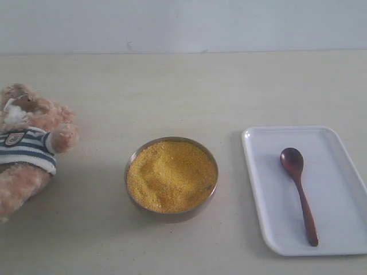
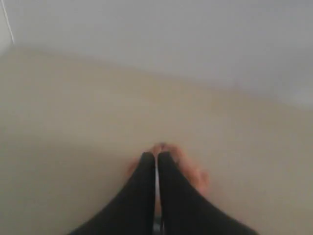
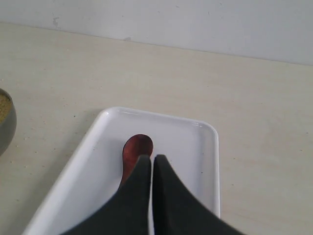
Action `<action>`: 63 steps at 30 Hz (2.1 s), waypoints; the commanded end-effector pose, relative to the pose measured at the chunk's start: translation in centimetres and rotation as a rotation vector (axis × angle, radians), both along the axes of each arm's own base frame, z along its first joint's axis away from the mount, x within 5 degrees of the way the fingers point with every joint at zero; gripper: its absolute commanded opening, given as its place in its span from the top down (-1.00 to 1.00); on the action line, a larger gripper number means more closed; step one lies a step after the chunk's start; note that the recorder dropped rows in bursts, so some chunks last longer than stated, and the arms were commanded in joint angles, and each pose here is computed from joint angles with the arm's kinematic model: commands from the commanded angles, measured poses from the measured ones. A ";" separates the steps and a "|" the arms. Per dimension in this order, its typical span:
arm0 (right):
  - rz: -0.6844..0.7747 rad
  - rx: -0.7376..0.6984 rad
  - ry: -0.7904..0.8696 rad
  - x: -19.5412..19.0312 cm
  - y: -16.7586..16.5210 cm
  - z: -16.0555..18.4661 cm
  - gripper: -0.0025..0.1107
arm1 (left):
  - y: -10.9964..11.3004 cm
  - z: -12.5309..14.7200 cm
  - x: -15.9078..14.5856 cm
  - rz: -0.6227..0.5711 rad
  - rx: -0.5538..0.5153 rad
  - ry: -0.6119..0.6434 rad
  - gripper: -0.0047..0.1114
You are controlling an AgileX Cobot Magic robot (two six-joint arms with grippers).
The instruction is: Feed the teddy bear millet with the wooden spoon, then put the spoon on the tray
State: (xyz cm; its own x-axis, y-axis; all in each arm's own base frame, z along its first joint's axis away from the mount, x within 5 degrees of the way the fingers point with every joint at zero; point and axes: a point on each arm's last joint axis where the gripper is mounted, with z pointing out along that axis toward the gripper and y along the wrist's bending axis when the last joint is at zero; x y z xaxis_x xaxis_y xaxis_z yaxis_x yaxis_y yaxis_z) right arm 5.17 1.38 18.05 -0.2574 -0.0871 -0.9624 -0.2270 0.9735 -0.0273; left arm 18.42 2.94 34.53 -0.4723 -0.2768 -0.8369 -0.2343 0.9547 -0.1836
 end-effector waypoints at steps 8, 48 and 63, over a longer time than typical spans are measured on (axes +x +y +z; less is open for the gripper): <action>0.000 0.003 -0.003 0.0 0.0 0.0 0.93 | -1.4 -9.4 6.5 -0.265 -0.165 0.694 -0.09; 0.000 -0.007 -0.003 0.0 0.0 0.0 0.93 | -9.2 -14.5 6.7 -0.934 0.290 0.760 0.85; -0.082 0.208 -0.391 0.3 -0.6 3.8 0.93 | -11.4 -13.3 3.9 -1.194 0.464 0.738 0.85</action>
